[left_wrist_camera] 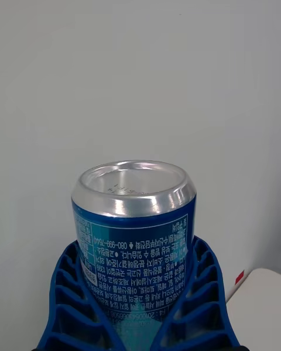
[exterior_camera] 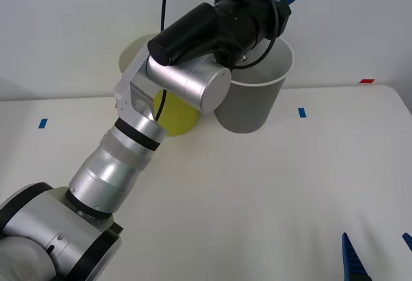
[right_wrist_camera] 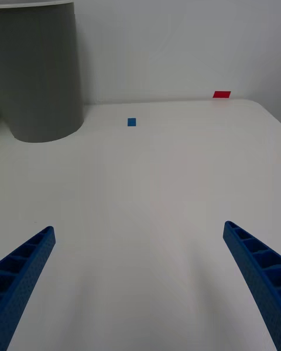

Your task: Put cans in the gray bin and PET bottles in the light green bin.

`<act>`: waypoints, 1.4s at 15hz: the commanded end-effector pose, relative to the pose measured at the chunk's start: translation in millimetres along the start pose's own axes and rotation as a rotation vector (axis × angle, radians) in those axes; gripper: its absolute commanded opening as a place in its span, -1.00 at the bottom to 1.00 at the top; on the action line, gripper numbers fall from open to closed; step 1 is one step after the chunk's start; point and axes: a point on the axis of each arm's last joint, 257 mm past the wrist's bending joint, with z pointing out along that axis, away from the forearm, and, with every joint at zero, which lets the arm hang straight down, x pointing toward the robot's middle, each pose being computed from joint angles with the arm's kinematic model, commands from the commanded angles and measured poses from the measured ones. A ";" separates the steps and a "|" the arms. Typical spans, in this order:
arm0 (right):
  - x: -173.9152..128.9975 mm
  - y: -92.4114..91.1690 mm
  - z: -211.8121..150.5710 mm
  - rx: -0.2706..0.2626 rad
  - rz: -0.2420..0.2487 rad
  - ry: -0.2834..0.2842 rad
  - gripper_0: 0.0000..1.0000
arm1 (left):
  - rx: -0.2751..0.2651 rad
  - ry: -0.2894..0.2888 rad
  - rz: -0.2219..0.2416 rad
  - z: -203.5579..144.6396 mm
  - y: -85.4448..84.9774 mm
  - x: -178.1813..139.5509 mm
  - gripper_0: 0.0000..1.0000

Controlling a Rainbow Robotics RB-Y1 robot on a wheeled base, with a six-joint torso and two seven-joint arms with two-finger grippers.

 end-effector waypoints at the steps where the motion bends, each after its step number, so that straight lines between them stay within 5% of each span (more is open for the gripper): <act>1: 0.0 0.0 0.0 0.000 0.000 0.000 1.00 | -0.005 0.003 0.002 -0.4 2.9 1.3 -1.00; 3: 0.0 0.0 0.0 0.000 0.000 0.000 1.00 | -0.009 0.003 0.008 -0.9 5.4 1.2 1.00; 21: 0.0 0.0 0.0 0.000 0.000 0.000 1.00 | -0.041 -0.014 -0.021 -6.0 30.4 -2.1 1.00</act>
